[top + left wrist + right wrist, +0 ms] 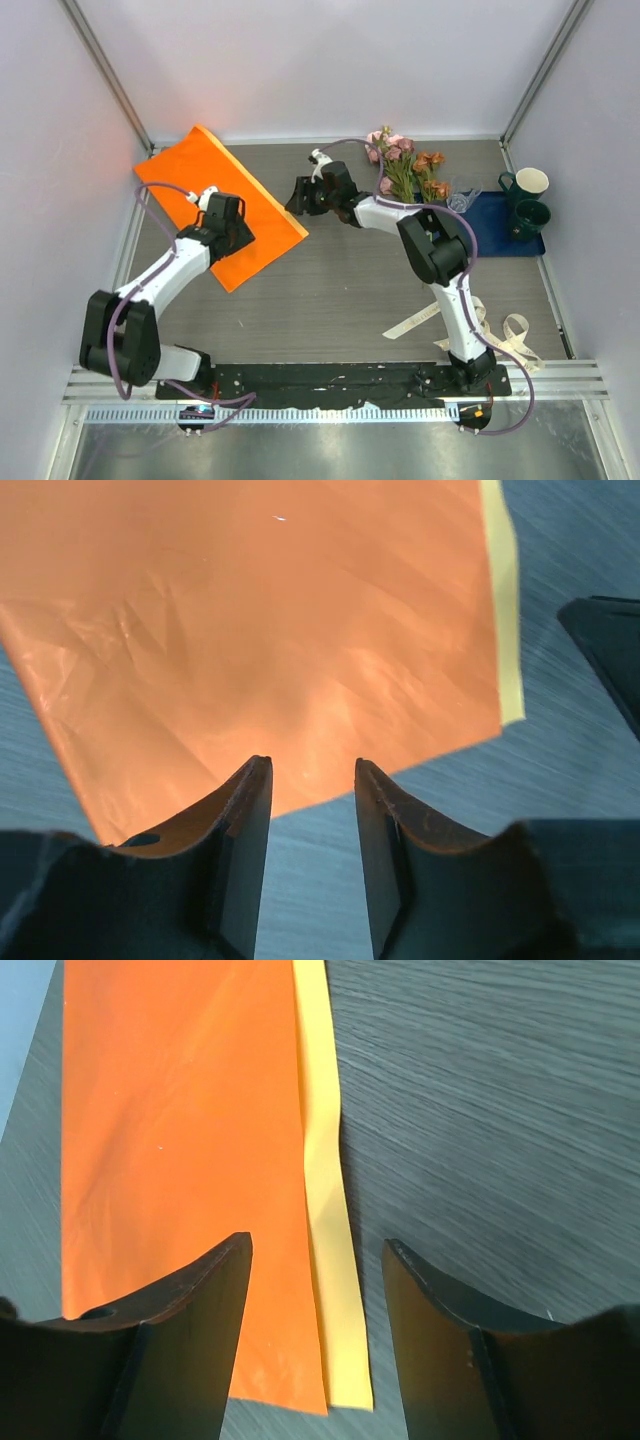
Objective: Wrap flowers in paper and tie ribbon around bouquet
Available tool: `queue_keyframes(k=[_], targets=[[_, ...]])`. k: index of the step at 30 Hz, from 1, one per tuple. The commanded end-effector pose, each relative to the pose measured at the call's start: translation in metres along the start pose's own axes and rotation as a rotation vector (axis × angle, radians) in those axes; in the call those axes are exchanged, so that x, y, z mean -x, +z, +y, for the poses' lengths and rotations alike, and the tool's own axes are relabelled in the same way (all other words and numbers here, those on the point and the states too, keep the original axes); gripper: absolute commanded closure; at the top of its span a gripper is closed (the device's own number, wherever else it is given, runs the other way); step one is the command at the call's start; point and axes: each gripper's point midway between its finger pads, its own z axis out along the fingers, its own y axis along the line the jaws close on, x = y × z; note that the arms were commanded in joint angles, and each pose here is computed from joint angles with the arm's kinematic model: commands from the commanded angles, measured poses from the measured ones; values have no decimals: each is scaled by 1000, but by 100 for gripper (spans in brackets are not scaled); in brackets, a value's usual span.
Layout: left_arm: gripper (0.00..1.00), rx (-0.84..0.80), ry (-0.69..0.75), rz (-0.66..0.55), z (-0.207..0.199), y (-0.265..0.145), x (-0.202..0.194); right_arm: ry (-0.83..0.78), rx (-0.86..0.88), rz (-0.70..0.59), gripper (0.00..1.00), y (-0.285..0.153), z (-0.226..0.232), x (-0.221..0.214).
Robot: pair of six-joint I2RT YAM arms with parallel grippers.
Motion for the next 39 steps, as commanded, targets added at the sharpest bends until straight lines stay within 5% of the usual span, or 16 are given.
queue_keyframes(k=[1,4,11,23,26,31,39], targets=[[62,73,-70,-83,-1,26,23,-71,119,-27,41,9,32,26],[76,202,-103,-94,22,40,16,-79,121,1,53,23,28,11],[85,307,-141,-45,49,60,-4,-70,129,66,54,38,23,-9],[87,293,-164,20,53,69,-14,-89,98,90,57,40,19,-21],[89,290,-175,44,55,73,-17,-138,31,51,47,31,13,-5],[91,300,-177,69,60,75,-22,-193,37,0,44,17,29,22],[93,299,-177,70,62,73,-23,-182,96,66,57,24,34,-7]])
